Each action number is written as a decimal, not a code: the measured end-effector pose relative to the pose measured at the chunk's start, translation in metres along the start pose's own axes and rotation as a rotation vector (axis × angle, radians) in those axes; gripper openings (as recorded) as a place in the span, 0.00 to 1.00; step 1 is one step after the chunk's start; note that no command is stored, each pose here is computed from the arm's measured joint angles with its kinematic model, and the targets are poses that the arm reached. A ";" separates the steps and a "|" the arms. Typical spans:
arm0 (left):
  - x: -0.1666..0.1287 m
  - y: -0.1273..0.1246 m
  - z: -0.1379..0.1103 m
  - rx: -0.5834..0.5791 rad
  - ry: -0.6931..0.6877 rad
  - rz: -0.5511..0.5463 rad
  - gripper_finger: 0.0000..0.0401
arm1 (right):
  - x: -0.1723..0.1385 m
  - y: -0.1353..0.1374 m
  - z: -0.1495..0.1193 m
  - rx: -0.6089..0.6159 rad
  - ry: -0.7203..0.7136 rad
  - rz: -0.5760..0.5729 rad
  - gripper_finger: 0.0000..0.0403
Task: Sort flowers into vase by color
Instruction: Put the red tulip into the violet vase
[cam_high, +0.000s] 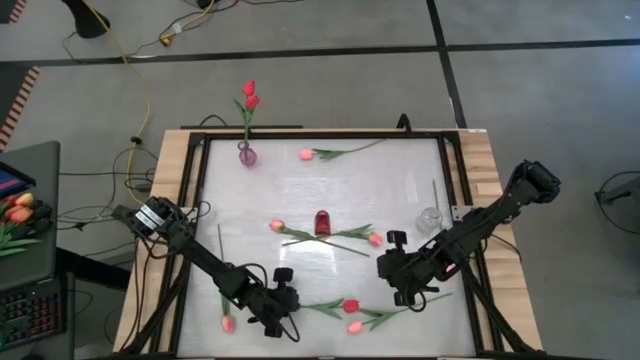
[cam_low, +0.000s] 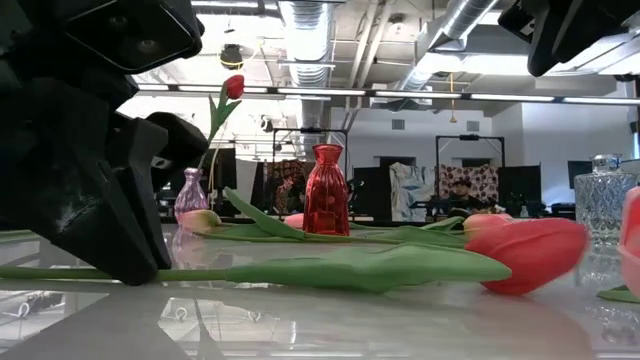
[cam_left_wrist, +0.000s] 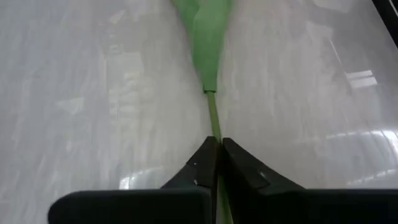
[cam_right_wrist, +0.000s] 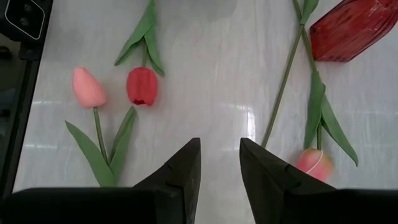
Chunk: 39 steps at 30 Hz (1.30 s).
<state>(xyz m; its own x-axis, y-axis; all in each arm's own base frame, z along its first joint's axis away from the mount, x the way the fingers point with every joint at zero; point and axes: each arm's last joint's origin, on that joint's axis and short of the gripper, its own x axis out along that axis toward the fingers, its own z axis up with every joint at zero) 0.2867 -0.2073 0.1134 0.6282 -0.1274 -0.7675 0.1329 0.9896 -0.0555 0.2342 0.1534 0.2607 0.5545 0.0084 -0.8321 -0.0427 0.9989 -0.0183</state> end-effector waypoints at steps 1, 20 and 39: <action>0.000 0.000 0.000 0.000 -0.002 0.002 0.01 | 0.000 0.000 0.000 0.000 0.000 0.000 0.34; -0.079 0.032 0.062 0.023 -0.292 0.125 0.00 | 0.000 0.000 0.000 -0.021 0.005 -0.003 0.34; -0.177 0.122 0.038 -0.077 -1.120 -0.024 0.00 | 0.006 -0.027 0.048 -0.313 -0.331 -0.032 0.34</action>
<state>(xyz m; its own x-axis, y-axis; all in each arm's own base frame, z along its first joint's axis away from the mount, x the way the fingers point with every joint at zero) 0.2208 -0.0668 0.2665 0.9663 -0.0967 0.2387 0.1310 0.9825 -0.1321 0.2789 0.1285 0.2829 0.7935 0.0428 -0.6071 -0.2417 0.9376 -0.2499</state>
